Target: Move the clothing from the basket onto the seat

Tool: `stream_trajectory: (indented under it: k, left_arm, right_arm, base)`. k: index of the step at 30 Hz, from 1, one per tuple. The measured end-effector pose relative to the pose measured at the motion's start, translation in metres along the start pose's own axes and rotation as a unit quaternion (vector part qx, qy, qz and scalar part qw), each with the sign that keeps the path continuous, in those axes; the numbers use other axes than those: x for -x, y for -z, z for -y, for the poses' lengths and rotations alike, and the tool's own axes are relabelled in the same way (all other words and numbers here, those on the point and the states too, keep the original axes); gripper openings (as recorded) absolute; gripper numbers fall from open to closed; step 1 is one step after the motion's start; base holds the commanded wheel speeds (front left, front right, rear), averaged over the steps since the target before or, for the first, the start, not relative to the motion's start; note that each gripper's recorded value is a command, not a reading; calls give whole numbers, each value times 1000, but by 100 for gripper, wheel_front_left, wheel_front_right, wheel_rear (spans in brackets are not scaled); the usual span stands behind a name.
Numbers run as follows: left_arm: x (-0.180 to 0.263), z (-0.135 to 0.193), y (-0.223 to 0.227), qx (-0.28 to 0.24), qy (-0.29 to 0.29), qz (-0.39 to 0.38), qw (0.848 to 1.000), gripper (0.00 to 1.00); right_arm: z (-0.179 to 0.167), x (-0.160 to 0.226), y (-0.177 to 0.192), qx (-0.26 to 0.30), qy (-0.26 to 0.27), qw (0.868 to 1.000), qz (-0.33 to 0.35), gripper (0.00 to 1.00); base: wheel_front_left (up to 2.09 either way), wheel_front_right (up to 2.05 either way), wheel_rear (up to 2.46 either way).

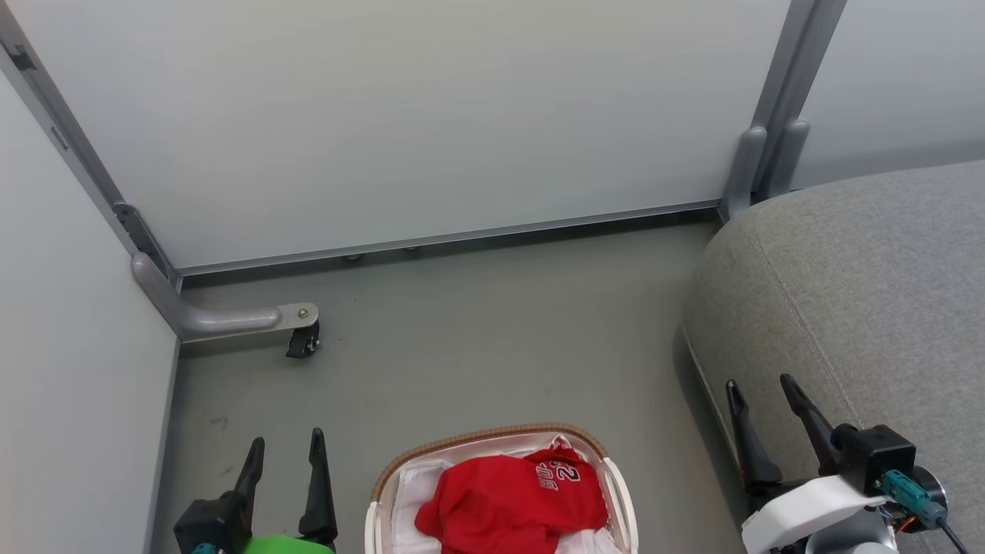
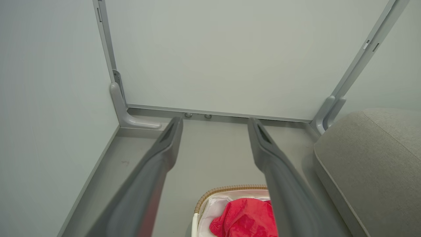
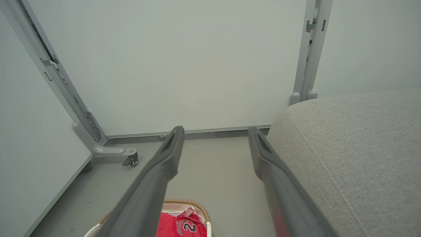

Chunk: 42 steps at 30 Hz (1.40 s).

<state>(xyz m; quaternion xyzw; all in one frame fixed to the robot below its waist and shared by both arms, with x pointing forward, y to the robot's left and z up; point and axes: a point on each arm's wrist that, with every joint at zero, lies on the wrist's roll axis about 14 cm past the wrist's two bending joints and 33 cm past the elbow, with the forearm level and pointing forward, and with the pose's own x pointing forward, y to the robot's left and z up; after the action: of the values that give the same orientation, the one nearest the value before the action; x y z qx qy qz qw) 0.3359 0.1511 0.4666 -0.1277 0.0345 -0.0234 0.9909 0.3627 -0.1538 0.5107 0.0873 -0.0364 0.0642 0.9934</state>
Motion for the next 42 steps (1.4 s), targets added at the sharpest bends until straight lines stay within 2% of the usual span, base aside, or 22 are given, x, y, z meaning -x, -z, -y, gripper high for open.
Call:
stream_trajectory:
  k: [20,42]
  left_arm:
    - [6,7,7,-61,18,-1,998,100]
    - [6,9,14,-61,22,-11,998,100]
  right_arm:
    - [-11,1,-2,72,-27,997,9,100]
    - [-9,0,0,74,-25,997,6,100]
  base:
    - [0,0,0]
    - [0,0,0]
